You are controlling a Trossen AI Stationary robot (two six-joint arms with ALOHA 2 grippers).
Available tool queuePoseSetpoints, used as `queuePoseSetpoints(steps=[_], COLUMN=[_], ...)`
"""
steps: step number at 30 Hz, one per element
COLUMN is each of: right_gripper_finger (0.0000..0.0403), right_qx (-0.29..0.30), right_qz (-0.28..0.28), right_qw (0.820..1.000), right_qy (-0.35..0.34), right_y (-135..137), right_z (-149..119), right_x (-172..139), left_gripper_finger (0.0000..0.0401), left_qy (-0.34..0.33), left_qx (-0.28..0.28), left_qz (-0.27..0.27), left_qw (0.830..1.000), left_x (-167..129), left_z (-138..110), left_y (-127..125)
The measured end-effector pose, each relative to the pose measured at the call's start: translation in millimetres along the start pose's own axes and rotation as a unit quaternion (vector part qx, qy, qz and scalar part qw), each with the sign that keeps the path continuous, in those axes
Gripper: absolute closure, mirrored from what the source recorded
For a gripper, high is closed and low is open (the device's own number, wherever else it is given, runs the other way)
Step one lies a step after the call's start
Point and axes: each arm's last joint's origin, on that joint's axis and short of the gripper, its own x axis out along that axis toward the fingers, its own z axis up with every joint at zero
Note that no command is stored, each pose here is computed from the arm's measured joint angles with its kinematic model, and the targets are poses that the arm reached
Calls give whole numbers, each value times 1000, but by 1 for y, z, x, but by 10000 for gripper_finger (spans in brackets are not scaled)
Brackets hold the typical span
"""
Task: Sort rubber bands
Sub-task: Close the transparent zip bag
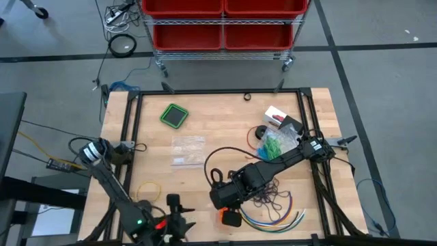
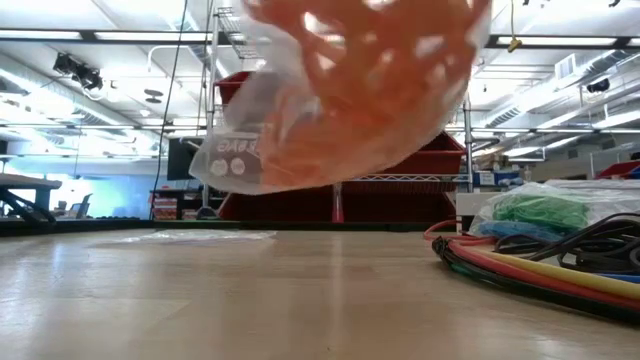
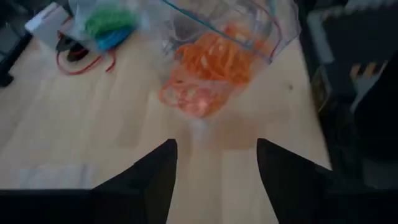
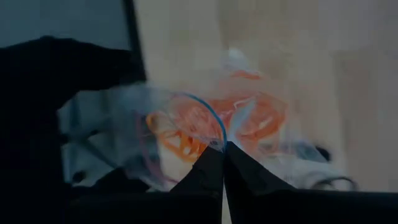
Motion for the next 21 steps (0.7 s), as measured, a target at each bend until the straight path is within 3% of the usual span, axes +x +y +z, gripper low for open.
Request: queuePoseSetpoints(steps=[5,9,12,17,21], right_gripper_finger=[403,403,403,403,403], right_qx=[-9,5,18,30,32], right_qz=[76,120,137,153,165], right_qw=[997,993,990,988,986], right_qy=[-7,-4,8,15,5], right_y=[2,-4,-12,-23,-26], right_z=[11,21,26,33,38], right_x=[-1,-3,-4,-6,-7], left_gripper_finger=[178,178,178,178,178], left_qy=[-126,-180,-200,-218,-205], left_qx=[-56,-56,-49,-55,-55], left_qz=[0,-2,32,133,117], left_qw=[990,982,978,965,970], left_x=[19,38,48,60,71], left_z=[-33,-51,-56,-60,-58], left_y=[-18,-27,-32,-33,-30])
